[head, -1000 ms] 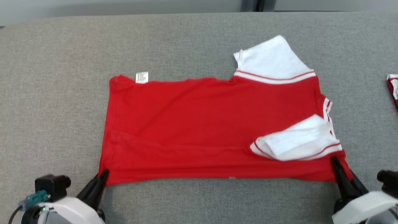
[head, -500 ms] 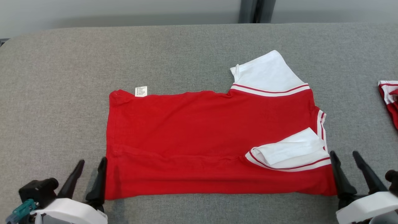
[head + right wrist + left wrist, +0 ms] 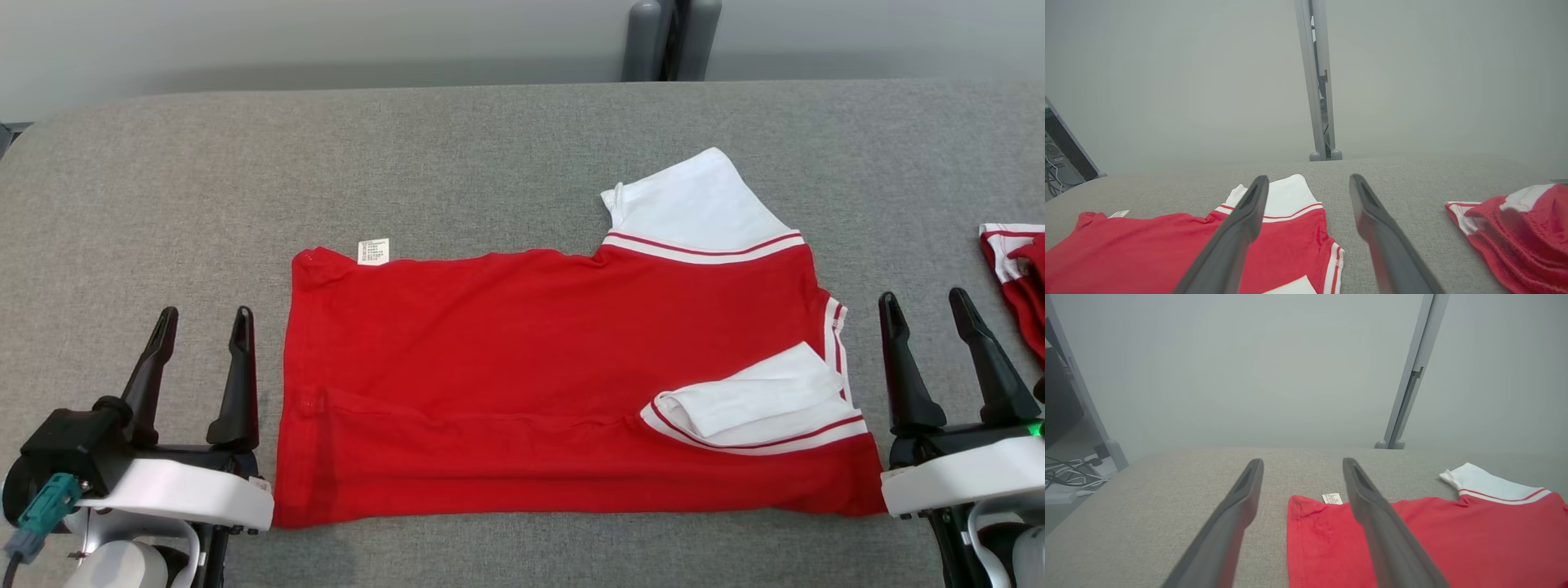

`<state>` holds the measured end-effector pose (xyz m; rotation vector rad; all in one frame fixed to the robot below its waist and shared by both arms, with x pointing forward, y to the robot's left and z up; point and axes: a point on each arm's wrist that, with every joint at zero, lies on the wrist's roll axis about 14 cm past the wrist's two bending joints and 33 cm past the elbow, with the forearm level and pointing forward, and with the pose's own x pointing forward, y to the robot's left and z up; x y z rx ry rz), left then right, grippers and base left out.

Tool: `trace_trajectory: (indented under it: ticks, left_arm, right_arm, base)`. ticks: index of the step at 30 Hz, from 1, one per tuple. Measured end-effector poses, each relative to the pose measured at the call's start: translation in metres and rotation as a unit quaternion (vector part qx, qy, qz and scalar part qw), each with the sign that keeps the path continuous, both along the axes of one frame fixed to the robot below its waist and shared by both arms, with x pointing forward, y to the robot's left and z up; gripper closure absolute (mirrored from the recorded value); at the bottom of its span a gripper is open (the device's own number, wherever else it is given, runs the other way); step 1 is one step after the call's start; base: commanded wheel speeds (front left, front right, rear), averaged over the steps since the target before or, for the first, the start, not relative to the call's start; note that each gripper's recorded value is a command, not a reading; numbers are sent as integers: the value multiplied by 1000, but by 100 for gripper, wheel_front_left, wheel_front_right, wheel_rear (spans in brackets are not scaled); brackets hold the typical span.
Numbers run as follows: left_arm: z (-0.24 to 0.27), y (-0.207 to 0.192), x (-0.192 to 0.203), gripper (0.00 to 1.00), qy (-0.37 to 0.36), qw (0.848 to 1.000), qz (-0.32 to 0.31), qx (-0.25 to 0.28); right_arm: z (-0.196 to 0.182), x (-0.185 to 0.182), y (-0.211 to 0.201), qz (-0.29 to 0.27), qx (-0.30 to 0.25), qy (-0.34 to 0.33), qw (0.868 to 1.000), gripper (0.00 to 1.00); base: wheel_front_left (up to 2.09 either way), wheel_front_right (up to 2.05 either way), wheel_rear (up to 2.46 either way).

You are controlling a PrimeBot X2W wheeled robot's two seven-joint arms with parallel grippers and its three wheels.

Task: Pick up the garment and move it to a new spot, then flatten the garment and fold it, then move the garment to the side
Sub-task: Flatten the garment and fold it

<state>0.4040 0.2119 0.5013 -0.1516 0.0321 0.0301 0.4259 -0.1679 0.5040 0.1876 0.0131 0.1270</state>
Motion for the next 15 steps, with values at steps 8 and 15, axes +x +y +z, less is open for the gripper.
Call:
trace_trajectory:
  ticks: [8,15]
  left_arm:
    - [-1,-1,2,0,7,1000,-4,18]
    - [0,-4,17,0,9,1000,-13,25]
  right_arm:
    - [0,4,3,1,3,-1,1000,0]
    - [-6,11,4,4,3,4,1000,0]
  base:
    - [0,0,0]
    - [0,0,0]
